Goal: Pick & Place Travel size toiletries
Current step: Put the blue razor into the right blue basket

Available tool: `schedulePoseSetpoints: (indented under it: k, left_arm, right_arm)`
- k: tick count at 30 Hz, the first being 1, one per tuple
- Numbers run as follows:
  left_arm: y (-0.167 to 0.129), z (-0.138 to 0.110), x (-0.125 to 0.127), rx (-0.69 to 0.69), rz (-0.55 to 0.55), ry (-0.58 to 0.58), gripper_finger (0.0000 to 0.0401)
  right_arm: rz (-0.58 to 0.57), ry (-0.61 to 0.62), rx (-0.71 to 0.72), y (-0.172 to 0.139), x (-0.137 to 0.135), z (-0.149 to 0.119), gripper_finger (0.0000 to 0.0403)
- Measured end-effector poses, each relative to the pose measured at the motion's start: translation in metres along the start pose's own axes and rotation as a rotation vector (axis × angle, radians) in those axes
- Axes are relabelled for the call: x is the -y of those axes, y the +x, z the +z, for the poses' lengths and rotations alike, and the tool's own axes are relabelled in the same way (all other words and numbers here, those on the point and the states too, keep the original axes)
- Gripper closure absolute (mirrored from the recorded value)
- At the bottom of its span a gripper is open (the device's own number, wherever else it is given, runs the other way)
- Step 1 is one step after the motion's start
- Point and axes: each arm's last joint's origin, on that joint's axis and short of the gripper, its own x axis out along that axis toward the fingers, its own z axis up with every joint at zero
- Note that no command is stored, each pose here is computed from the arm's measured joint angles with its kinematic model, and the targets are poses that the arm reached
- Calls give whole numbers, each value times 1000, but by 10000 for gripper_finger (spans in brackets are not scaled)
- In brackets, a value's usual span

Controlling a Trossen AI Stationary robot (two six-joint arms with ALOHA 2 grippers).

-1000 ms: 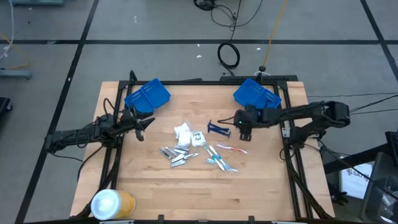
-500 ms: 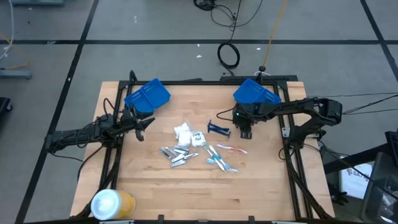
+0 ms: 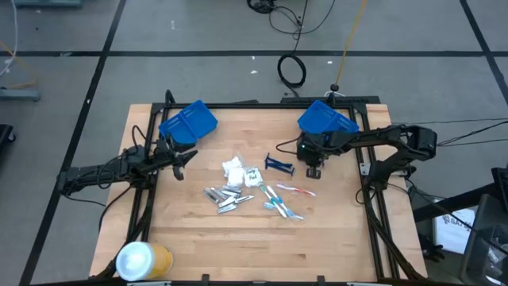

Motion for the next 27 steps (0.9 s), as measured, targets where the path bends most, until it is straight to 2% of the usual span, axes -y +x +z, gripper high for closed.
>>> schedulePoseSetpoints:
  k: [6, 13, 15, 21, 27]
  left_arm:
    - [0, 0, 0, 0, 0, 0, 274]
    - [0, 0, 0, 0, -1, 0, 274]
    - [0, 0, 0, 0, -1, 0, 274]
    - [0, 0, 0, 0, 0, 0, 274]
    - [0, 0, 0, 0, 0, 0, 274]
  right_arm:
    - [6, 97, 120, -22, -5, 3, 388]
    - [-23, 238, 382, -70, -5, 6, 388]
    - [-100, 323, 436, -83, -1, 2, 388]
    - [-473, 666, 514, -110, 18, -20, 386]
    - [-692, 902, 577, -116, 30, -38, 374]
